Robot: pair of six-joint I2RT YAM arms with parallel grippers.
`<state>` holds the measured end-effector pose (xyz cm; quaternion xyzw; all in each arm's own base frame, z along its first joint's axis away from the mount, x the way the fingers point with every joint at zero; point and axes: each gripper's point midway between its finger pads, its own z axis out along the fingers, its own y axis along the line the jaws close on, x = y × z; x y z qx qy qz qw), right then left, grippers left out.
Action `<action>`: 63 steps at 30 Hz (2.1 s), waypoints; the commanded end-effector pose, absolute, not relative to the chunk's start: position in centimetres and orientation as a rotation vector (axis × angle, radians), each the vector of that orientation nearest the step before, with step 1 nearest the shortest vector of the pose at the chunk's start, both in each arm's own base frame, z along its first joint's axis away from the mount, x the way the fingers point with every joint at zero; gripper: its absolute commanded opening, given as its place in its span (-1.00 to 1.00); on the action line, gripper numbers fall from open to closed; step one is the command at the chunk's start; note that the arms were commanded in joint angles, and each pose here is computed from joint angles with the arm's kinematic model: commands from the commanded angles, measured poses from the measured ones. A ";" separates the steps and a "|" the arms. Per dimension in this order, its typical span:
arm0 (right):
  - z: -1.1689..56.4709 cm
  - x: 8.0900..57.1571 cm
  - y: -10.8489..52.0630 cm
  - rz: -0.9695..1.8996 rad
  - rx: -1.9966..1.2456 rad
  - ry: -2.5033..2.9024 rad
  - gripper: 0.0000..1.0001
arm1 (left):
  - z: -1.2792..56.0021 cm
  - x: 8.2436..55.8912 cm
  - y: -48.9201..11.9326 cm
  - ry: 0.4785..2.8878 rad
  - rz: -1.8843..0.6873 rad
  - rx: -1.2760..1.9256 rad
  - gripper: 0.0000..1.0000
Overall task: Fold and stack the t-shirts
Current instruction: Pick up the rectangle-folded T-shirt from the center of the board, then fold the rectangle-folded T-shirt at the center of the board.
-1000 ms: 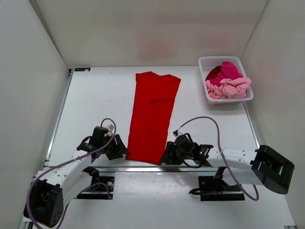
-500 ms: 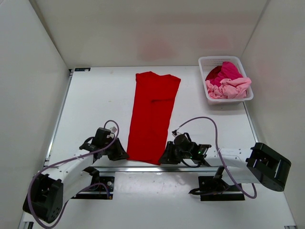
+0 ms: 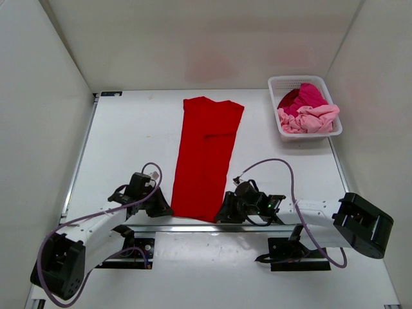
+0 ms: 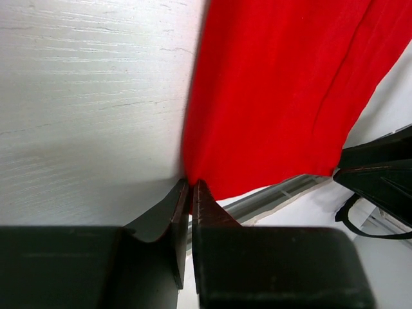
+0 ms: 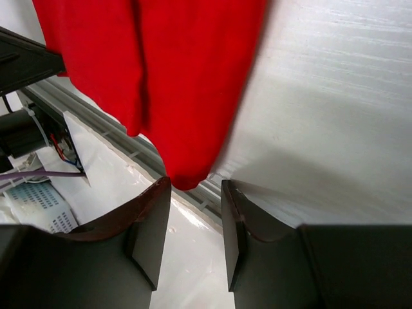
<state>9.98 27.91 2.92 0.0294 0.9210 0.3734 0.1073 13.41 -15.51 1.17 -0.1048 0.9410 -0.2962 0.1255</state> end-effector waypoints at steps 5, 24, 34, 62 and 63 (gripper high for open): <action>3.1 10.4 29.2 1.129 0.056 2.720 -0.49 | 0.9 12.6 -15.4 2.768 -0.846 -0.280 -0.87; 6.0 7.0 24.6 1.022 0.069 2.704 -1.00 | 6.7 10.0 -15.8 2.916 -0.676 0.201 -1.00; 12.1 20.6 21.2 0.965 0.104 2.504 -1.00 | 13.6 23.2 -20.1 2.746 -0.662 0.097 -1.00; 10.4 40.1 19.9 0.765 0.124 2.478 -0.99 | 11.3 41.0 -19.1 2.601 -0.493 -0.217 -0.92; 10.6 40.6 20.1 0.762 0.122 2.468 -0.98 | 11.5 41.4 -18.7 2.593 -0.472 -0.225 -0.92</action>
